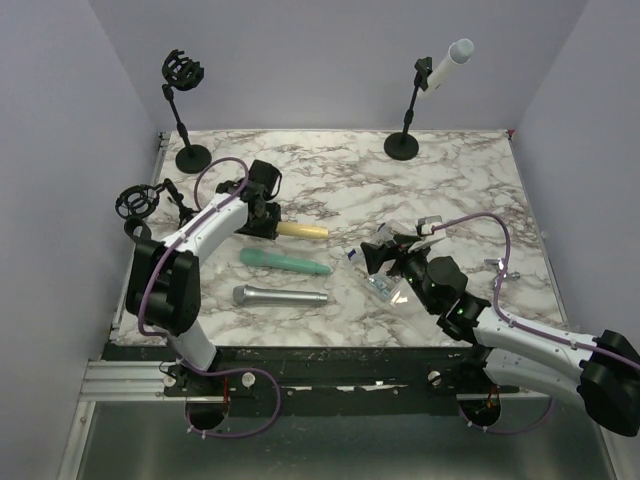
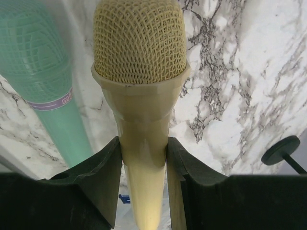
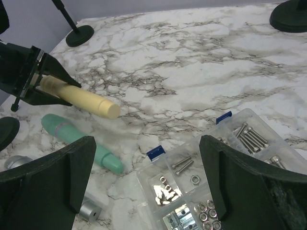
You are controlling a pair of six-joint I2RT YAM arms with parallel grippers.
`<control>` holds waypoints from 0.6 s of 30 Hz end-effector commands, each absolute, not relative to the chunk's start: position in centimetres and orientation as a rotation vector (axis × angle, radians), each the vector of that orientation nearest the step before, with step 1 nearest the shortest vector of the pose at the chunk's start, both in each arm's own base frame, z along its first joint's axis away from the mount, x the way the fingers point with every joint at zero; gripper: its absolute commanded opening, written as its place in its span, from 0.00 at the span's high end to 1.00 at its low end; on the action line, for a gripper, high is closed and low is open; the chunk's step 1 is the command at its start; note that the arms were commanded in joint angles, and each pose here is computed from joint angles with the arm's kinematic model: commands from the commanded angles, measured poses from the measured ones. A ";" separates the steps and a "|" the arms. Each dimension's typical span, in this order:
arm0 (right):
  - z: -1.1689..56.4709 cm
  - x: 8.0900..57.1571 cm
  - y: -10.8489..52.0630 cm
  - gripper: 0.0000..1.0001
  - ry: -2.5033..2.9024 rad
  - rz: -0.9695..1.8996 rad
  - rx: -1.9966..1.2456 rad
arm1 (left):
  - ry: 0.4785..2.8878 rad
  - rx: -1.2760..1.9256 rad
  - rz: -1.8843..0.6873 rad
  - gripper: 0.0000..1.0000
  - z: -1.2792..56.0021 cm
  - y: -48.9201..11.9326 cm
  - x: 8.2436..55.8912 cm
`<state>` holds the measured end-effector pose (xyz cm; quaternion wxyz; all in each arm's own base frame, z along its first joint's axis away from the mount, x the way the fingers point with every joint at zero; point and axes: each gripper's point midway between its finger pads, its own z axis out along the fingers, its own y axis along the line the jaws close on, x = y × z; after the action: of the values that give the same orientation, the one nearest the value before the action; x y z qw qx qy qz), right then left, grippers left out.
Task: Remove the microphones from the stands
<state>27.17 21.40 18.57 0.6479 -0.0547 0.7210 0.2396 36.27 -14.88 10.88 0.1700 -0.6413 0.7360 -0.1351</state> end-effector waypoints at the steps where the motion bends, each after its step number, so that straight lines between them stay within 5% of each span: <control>1: 18.2 27.4 20.4 0.01 1.644 0.509 -0.087 | 2.127 -1.959 -0.293 1.00 9.1 -16.0 35.7; 18: 17.9 27.5 20.6 0.01 1.651 0.506 -0.094 | 2.177 -1.982 -0.072 1.00 4.7 -15.1 33.6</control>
<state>27.16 21.33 18.30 0.6459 -0.0553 0.7237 0.2366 35.14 -15.62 5.42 0.1047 -0.6651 0.7379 -0.0470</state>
